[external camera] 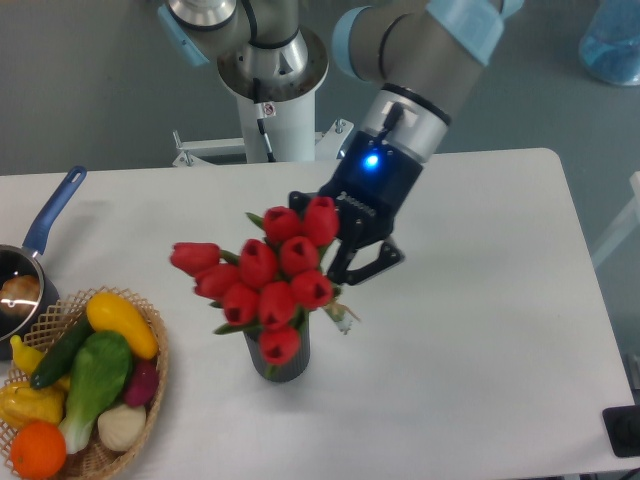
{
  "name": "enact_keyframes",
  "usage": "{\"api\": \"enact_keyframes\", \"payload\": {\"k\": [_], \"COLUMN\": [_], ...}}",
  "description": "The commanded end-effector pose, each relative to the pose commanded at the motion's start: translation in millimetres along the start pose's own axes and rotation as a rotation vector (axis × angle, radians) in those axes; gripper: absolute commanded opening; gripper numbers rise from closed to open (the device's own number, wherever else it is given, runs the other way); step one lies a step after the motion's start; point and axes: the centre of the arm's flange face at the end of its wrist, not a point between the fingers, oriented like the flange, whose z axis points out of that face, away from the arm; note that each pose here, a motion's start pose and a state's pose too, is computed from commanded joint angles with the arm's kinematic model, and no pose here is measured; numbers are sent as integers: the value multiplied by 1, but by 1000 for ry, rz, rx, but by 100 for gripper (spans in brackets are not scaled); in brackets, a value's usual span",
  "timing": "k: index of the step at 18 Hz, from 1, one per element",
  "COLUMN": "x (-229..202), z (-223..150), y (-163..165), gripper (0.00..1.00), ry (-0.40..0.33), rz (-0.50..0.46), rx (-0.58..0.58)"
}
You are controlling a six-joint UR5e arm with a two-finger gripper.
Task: Insert the flowers into the vase
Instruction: 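Lower the tulip stems into the vase opening with the gripper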
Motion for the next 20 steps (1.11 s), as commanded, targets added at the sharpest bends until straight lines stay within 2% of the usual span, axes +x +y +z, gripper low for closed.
{"api": "enact_keyframes", "payload": {"k": [11,20], "x": [44,47], "z": [9,16], "y": [7,13], "gripper": [0,0], "ry": [45,59], "rz": [-7,-17], "rx": [-10,-18]}}
